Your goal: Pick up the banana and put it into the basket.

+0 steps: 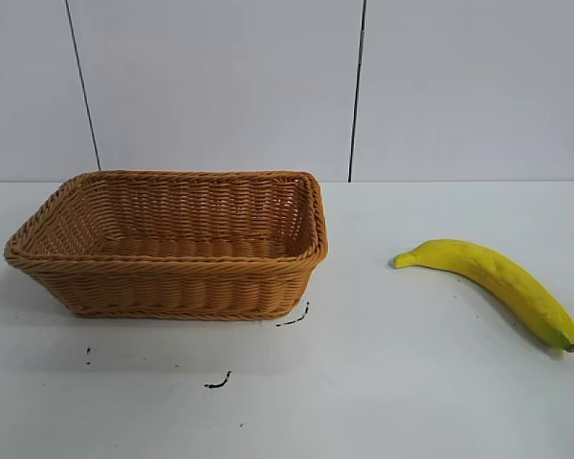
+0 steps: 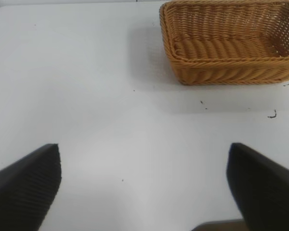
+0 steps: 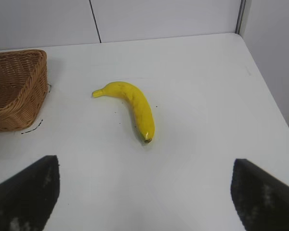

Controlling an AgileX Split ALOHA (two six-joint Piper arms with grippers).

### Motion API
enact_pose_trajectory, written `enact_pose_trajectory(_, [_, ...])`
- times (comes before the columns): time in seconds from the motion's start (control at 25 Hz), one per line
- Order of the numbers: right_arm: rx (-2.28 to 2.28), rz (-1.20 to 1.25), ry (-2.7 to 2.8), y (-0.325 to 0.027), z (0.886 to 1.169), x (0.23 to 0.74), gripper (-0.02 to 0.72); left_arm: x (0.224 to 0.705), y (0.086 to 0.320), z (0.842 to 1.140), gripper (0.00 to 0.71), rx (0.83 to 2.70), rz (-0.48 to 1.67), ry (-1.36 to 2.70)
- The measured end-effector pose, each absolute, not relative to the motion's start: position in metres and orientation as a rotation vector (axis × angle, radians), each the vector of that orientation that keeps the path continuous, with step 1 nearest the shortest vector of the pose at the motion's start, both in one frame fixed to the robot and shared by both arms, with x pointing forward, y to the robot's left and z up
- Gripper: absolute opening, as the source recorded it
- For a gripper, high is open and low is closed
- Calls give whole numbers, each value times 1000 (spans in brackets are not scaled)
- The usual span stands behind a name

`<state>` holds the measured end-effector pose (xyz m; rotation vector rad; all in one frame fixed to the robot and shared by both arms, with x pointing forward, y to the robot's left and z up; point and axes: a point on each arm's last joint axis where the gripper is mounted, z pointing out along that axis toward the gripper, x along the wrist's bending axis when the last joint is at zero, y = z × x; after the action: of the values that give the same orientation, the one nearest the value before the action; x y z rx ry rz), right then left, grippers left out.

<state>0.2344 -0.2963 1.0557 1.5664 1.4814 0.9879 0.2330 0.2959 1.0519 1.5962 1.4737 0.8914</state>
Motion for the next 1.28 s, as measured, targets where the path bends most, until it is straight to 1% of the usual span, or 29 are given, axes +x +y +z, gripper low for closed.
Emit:
enact_pose_trajectory(0.4, [1570,985,1485,-296,1056,235,657,233,296,1052,693,1596,891,1474])
enact_pose_trajectory(0.56, [1635,923,1544,-297,1059,250,657,233,296,1052,693,1596,891,1474])
enact_pose_trajectory(0.84, [1818,727,1726,-300,1070,304,657,233,296,1052,693,1596,891,1474])
enact_pose_trajectory(1.04, [1976,537,1875,-302,1076,357,657,233,296,1052,693,1595,892,1473])
enact_pose_trajectory(1.28, [2030,356,2045,-304,1078,426,657,233,296,1052,693,1596,892,1473])
